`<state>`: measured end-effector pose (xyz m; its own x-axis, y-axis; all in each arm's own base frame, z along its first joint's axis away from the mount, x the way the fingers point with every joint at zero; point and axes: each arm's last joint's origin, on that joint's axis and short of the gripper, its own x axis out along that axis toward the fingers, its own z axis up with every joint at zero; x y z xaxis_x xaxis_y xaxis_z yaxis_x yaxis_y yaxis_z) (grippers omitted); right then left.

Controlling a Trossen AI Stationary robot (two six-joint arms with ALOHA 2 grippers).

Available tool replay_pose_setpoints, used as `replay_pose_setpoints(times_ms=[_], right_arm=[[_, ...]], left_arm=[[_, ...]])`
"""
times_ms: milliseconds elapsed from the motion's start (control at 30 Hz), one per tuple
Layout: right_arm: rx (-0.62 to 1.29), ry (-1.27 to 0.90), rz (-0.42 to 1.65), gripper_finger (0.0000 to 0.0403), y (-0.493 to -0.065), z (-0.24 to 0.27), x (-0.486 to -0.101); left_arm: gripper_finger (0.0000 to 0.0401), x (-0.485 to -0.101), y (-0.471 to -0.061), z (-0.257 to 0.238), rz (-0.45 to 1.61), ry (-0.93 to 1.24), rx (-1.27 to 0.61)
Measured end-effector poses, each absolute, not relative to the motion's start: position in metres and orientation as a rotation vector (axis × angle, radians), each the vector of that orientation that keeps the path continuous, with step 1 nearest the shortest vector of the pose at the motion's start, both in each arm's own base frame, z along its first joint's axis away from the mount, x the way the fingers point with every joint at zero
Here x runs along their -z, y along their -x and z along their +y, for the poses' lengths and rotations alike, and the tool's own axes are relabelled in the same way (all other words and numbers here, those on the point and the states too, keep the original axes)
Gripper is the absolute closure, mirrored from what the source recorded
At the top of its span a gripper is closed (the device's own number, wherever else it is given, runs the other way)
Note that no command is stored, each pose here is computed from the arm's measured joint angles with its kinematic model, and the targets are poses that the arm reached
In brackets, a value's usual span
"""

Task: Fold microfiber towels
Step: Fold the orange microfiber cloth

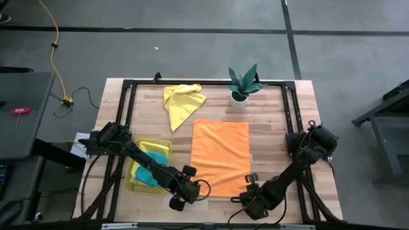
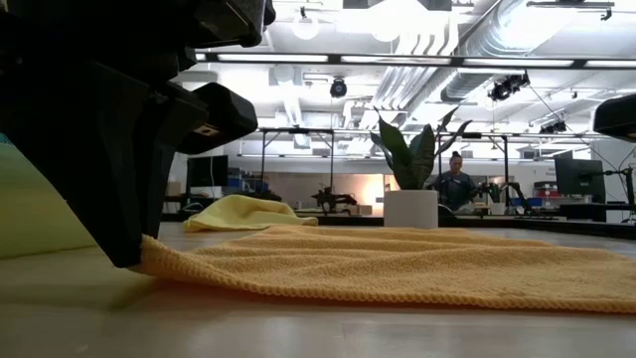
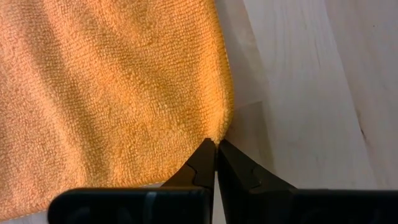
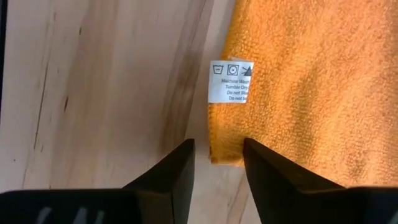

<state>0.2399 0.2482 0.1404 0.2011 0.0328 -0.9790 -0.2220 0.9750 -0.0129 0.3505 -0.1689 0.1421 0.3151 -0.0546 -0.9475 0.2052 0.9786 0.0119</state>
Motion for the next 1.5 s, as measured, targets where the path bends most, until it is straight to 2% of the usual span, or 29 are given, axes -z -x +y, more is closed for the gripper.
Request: replay_pose_setpoints(times_ms=[133, 300, 367, 533, 700, 833, 1033, 1133, 1300, 1400, 1500], right_arm=[[-0.163, 0.150, 1.364, 0.0307, -0.240, 0.248, -0.141], [-0.149, 0.156, 1.364, 0.0385, -0.239, 0.247, -0.142], [-0.149, 0.156, 1.358, 0.0396, -0.239, 0.247, -0.144], [-0.114, 0.142, 1.381, 0.0393, -0.234, 0.242, -0.153], [-0.092, 0.098, 1.363, 0.0399, -0.222, 0.230, -0.188], [-0.116, -0.014, 1.261, 0.0402, -0.214, 0.221, -0.225], [-0.005, -0.121, 1.079, 0.0402, -0.204, 0.202, -0.263], [0.031, -0.119, 1.055, 0.0402, -0.204, 0.201, -0.262], [-0.016, -0.130, 1.112, 0.0393, -0.215, 0.216, -0.243], [-0.092, -0.144, 1.178, 0.0361, -0.223, 0.231, -0.223], [-0.172, -0.138, 1.217, 0.0308, -0.232, 0.246, -0.200]], left_arm=[[0.0401, -0.142, -0.350, -0.169, 1.240, -0.139, 0.172], [0.0401, -0.142, -0.350, -0.169, 1.240, -0.138, 0.173], [0.0401, -0.142, -0.350, -0.169, 1.241, -0.137, 0.174], [0.0401, -0.149, -0.349, -0.165, 1.280, -0.089, 0.189], [0.0401, -0.188, -0.347, -0.152, 1.222, 0.029, 0.237], [0.0401, -0.221, -0.343, -0.135, 1.151, 0.118, 0.227], [0.0401, -0.249, -0.341, -0.111, 1.059, 0.167, 0.167], [0.0401, -0.249, -0.343, -0.105, 1.051, 0.178, 0.147], [0.0401, -0.239, -0.347, -0.108, 1.080, 0.176, 0.152], [0.0401, -0.235, -0.347, -0.113, 1.088, 0.169, 0.166], [0.0401, -0.233, -0.346, -0.118, 1.094, 0.161, 0.175]])
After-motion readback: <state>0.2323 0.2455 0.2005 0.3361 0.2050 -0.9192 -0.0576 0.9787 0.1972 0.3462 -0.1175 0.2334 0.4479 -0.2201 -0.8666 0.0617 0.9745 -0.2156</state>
